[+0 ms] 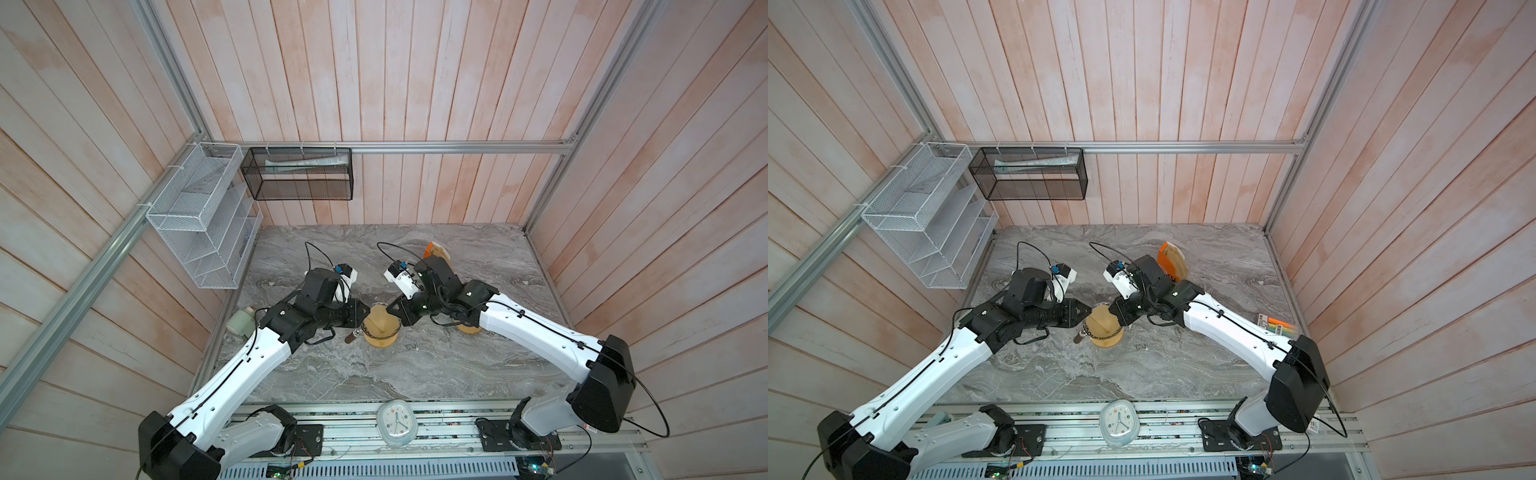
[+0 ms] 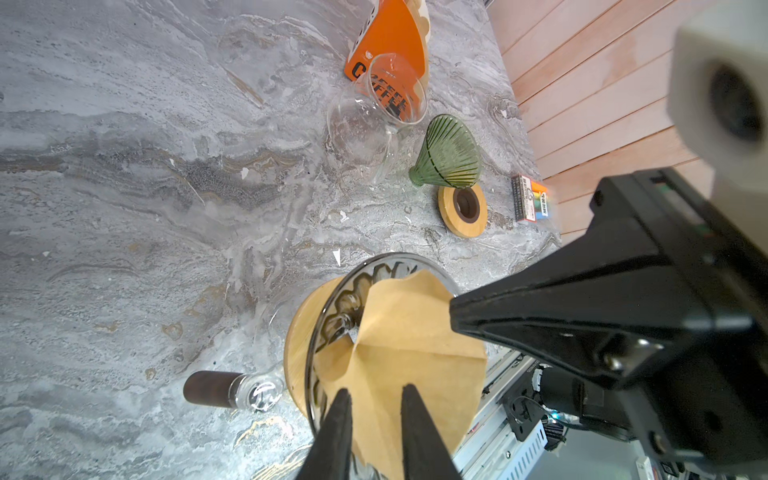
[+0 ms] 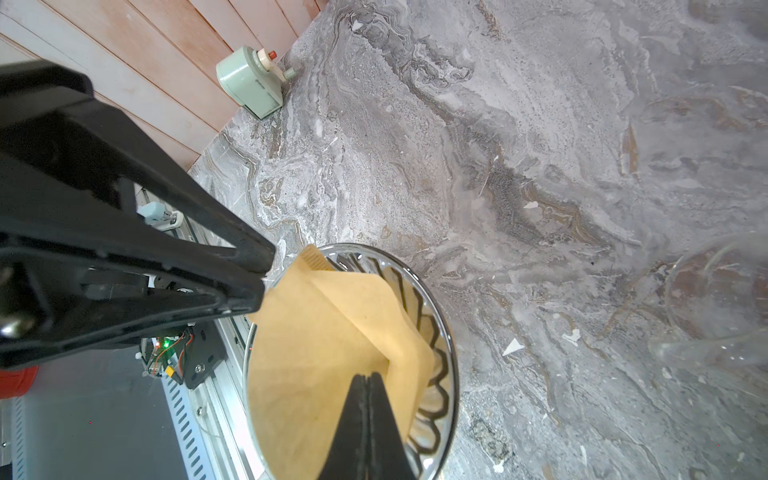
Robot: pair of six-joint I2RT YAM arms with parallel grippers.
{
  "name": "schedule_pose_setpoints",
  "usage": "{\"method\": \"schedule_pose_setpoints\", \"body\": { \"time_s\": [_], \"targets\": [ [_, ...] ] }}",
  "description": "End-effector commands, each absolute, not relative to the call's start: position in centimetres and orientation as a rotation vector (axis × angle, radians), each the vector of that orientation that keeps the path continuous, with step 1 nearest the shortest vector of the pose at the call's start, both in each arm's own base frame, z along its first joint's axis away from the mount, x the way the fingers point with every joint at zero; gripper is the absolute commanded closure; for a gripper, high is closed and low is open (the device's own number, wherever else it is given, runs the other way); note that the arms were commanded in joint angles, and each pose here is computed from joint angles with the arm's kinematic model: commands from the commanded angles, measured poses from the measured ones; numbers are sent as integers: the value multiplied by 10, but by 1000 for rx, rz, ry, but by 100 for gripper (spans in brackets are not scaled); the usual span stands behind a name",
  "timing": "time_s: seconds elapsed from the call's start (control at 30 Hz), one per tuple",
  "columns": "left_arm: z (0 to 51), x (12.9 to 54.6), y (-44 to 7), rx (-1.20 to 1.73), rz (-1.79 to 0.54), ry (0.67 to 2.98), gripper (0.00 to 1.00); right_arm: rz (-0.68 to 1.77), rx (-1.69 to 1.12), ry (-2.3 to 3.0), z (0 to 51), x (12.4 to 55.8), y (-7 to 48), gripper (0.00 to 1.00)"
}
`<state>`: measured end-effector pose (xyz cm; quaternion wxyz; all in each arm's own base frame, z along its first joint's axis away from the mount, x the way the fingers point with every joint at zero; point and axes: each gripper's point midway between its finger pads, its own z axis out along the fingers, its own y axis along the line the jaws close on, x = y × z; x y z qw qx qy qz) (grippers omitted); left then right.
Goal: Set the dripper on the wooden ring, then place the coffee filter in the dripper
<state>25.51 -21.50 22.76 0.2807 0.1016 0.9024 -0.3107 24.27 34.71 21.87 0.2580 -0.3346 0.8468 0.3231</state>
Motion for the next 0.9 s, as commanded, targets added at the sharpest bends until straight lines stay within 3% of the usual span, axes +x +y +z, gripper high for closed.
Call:
{"method": "schedule_pose_setpoints", "body": {
  "time_s": [0.0,0.87],
  "targets": [
    [242,257,-214,291,-816,2375,75,859,-896,2273,233,242,344,96],
    [204,255,-222,316,-839,2456,76,836,-877,2329,198,257,338,96]
  ]
}}
